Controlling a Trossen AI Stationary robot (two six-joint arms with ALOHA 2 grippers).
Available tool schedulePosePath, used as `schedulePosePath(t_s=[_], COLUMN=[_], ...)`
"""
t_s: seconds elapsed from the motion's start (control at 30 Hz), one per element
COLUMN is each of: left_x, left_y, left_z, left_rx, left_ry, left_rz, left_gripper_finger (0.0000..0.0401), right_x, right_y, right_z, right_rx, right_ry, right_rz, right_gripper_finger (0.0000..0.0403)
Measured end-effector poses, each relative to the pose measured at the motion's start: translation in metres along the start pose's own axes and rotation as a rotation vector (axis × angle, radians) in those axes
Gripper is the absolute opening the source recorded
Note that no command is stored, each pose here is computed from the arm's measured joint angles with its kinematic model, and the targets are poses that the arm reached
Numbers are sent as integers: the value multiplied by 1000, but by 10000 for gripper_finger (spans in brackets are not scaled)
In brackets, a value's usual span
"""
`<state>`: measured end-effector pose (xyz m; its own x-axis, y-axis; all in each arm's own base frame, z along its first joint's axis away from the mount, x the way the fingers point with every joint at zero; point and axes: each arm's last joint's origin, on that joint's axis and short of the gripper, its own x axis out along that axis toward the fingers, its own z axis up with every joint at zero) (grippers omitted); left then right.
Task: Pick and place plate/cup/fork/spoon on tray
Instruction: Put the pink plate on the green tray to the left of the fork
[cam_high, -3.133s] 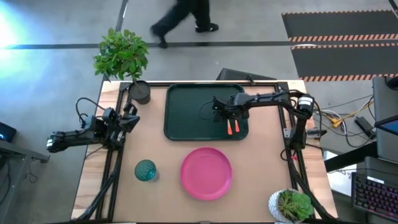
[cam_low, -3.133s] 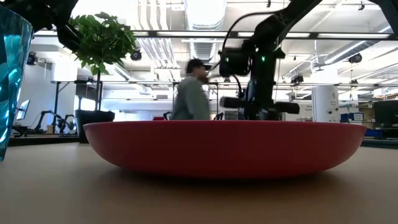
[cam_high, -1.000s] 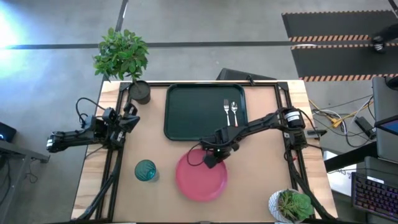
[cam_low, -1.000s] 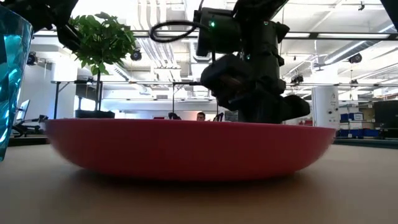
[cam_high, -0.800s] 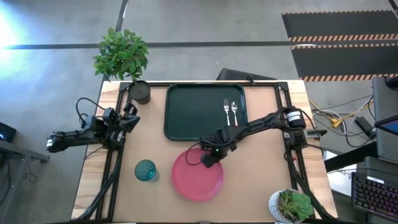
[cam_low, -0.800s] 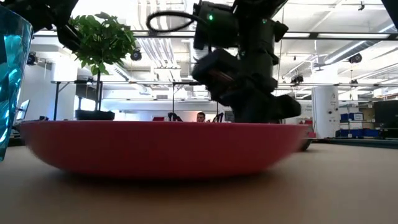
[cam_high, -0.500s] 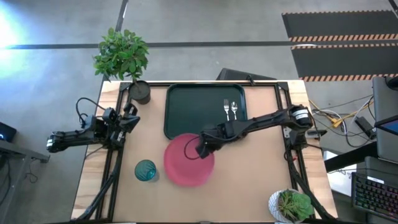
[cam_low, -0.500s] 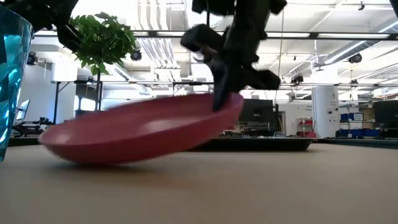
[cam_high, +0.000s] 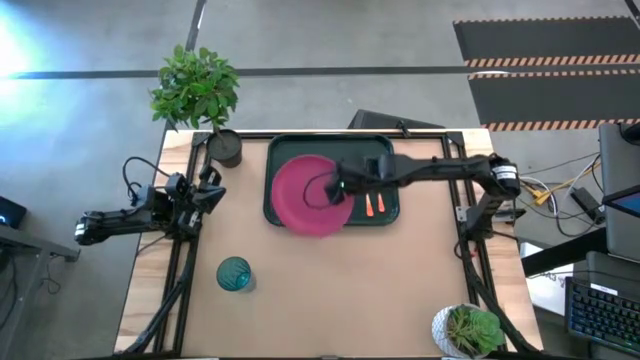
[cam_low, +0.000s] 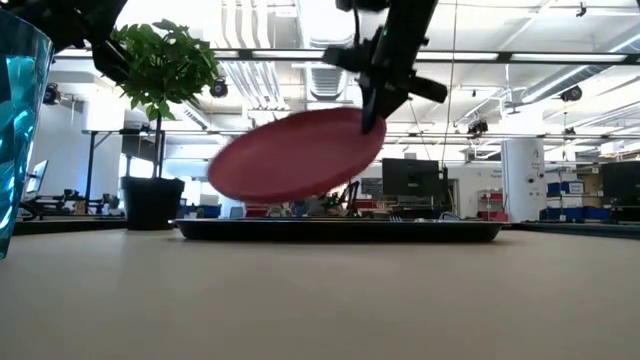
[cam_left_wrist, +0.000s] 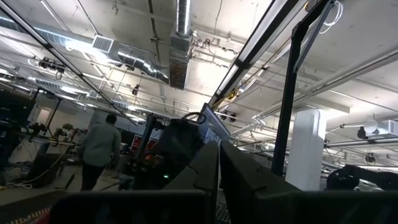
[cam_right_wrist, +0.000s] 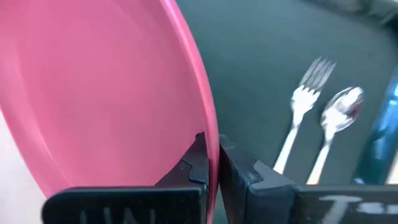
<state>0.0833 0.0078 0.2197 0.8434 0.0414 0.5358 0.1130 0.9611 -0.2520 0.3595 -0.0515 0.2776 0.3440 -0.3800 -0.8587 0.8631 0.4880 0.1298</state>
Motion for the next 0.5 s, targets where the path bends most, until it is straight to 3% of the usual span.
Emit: schedulePosePath(t_s=[0.2,0.5], left_x=[0,0], left_y=[0,0], left_z=[0,0], left_rx=[0,2], left_ry=[1,2], left_rz=[1,1], left_gripper_finger=[0,0], right_x=[22,58], right_y=[-25,-47], right_z=[26,39], right_rx=[10,36], right_ry=[29,137], right_rz=[-57,-104], right_gripper_finger=[8,8])
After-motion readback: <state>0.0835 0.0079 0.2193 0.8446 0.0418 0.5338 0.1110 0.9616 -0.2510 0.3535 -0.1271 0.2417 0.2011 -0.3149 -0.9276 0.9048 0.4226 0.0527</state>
